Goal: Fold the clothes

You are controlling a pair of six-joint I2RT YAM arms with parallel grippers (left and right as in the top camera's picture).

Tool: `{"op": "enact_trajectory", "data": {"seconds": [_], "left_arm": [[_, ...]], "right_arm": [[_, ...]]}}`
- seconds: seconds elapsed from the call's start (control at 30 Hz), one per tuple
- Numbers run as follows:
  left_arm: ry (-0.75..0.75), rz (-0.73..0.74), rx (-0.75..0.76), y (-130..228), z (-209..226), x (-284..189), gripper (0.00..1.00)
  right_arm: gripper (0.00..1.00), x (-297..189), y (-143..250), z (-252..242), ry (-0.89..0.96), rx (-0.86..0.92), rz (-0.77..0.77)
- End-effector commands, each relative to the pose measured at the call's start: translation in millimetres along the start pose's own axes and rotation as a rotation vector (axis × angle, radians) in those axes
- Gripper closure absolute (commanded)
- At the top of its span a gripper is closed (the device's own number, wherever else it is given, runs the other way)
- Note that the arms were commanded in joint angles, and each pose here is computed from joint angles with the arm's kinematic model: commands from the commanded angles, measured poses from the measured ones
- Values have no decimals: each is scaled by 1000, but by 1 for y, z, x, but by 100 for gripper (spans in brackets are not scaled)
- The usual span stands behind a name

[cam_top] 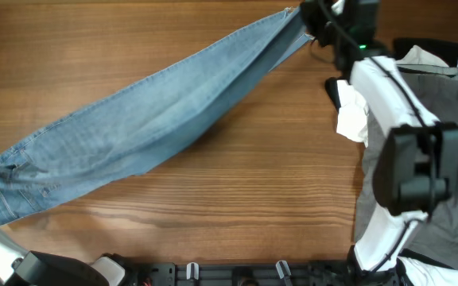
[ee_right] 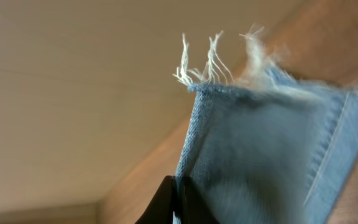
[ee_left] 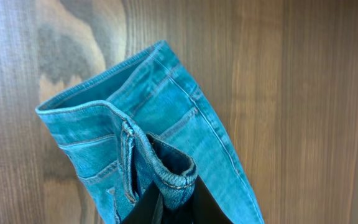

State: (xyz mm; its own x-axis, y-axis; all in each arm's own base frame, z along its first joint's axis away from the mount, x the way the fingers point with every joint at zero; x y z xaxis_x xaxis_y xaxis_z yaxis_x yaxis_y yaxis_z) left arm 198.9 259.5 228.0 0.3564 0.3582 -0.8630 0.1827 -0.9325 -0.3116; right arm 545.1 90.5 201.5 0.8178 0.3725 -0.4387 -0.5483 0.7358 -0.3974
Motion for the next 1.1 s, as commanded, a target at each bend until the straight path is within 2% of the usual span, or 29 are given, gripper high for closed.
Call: {"op": "enact_trajectory", "data": {"seconds": [0.0,0.1,0.23,0.37,0.53,0.6,0.73,0.8,0.83,0.9,0.93,1.0,1.07], "left_arm": [[-3,-34,41,-1,-9,-3,88],[-15,-37,43,-1,-8,-3,88],[-18,-36,43,0,-7,-3,89],[-23,-45,37,-2,-7,-2,91],[-68,-65,-20,-10,-5,17,92],[-165,-97,-88,-16,6,39,93],[-243,18,-186,-4,17,89,92],[-280,66,-192,2,23,107,89],[-301,81,-192,5,26,114,83],[-316,97,-182,7,29,126,61],[-309,102,-163,7,29,129,49],[-292,117,-101,7,27,132,40],[-288,121,-63,7,26,131,38]], "right_arm": [[96,19,8,-19,60,7,-22],[96,16,7,-14,50,-102,-18],[96,15,15,-18,60,-79,34],[96,14,22,-32,139,60,54],[96,19,11,-49,215,210,-69],[96,31,5,-56,193,275,-132],[96,61,7,-63,58,357,-151],[87,72,17,-69,22,350,-93],[69,76,23,-73,23,333,-62],[33,78,30,-79,38,220,-22],[24,77,31,-80,43,166,-10],[1,76,35,-80,28,37,40],[0,74,37,-79,-1,-13,95]]}}
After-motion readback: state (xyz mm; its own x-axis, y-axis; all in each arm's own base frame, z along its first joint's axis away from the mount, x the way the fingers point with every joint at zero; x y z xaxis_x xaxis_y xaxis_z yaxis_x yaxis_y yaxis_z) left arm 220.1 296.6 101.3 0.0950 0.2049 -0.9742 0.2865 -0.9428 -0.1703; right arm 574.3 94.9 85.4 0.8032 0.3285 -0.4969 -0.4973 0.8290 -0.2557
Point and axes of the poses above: each gripper's point midway between its finger pads, its own x axis out along the fingers, its own z axis along the line the jaws close on, y = z × x, the point moved 5 cm from there along -x, back along the fingers, and after that the axes turned 3 degrees about -x, right-handed, at the moved point
